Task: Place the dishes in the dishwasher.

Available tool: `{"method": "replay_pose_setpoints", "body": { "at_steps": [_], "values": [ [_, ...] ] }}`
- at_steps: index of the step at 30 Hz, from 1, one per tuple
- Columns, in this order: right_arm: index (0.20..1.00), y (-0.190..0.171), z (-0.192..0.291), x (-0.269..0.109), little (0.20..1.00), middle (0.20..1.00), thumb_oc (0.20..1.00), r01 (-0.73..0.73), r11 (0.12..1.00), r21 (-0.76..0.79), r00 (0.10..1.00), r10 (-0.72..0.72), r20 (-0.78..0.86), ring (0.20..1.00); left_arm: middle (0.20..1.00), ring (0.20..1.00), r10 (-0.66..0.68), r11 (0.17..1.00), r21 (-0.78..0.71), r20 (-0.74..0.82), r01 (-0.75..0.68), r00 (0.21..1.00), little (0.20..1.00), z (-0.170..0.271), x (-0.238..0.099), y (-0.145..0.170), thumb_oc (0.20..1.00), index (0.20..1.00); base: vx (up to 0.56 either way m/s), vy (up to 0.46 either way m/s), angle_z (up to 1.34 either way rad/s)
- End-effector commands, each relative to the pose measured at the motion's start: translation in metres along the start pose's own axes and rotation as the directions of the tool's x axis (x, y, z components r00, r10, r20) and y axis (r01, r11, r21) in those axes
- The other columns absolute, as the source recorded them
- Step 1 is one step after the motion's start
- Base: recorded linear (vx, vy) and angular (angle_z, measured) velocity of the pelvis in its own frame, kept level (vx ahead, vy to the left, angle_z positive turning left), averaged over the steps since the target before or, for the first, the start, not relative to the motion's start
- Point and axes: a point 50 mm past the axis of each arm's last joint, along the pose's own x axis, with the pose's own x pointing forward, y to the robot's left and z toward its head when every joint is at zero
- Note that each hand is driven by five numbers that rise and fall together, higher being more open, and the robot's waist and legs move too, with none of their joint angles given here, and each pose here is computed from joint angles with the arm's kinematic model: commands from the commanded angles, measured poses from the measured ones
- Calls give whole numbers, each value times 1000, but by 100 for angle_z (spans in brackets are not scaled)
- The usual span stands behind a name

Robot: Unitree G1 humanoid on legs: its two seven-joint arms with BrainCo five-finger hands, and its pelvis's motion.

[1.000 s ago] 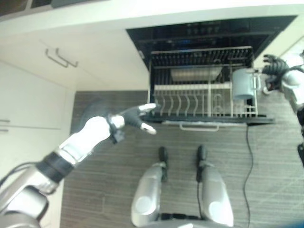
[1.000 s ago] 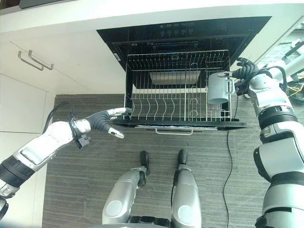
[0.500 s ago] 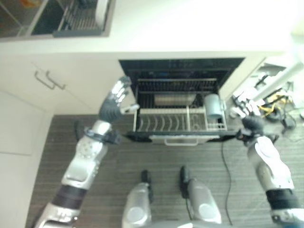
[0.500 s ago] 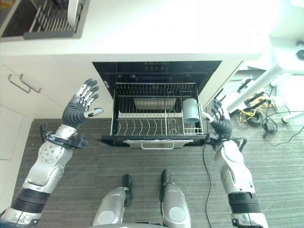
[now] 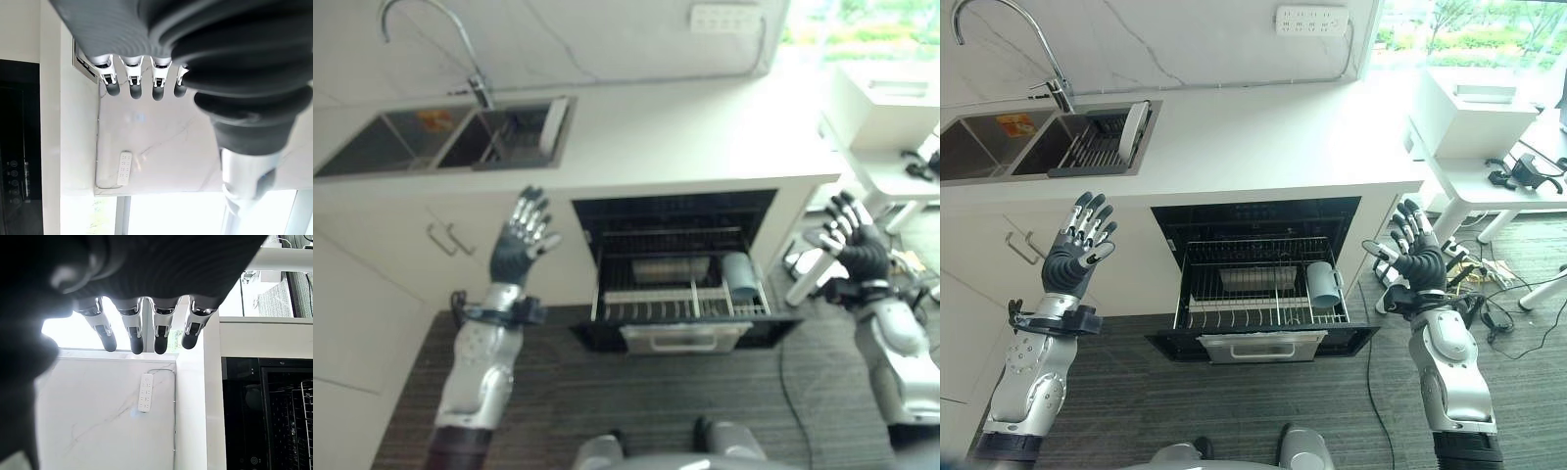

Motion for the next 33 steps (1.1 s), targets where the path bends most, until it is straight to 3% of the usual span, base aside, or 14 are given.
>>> {"method": "replay_pose_setpoints", "body": {
  "at_steps": [1,9,16,18,20,25,33],
  "values": [
    [1000,-8,53,5,1000,1000,1000,-94,994,-57,965,105,242,1000,1000,1000,-110,993,54,131,104,985,1000,28,20,-10,1000,1000,105,-34,-3],
    [1000,-6,59,13,1000,1000,1000,-73,989,-129,962,104,253,1000,1000,1000,-68,997,-26,106,71,992,1000,23,12,-5,1000,1000,101,39,2],
    [1000,-11,84,29,1000,1000,1000,-98,974,-204,953,150,262,1000,1000,1000,17,999,-45,142,-10,990,1000,19,7,4,1000,1000,35,888,10],
    [1000,-15,84,27,1000,1000,1000,-89,984,-155,953,129,275,1000,1000,1000,-5,999,-39,137,10,991,1000,21,11,5,1000,1000,-32,748,-25],
    [1000,-11,70,16,1000,1000,1000,-135,991,9,962,129,242,1000,1000,1000,-34,999,38,116,29,993,1000,24,17,8,1000,1000,28,552,28],
    [1000,4,57,14,1000,1000,1000,-165,986,17,964,158,215,1000,1000,1000,-85,994,78,54,81,995,1000,27,15,11,1000,1000,-4,512,-19],
    [1000,-18,48,0,1000,1000,1000,-68,997,22,978,62,197,1000,1000,1000,-125,991,41,-55,128,991,1000,2,4,-3,1000,1000,36,190,21]
  ]
}}
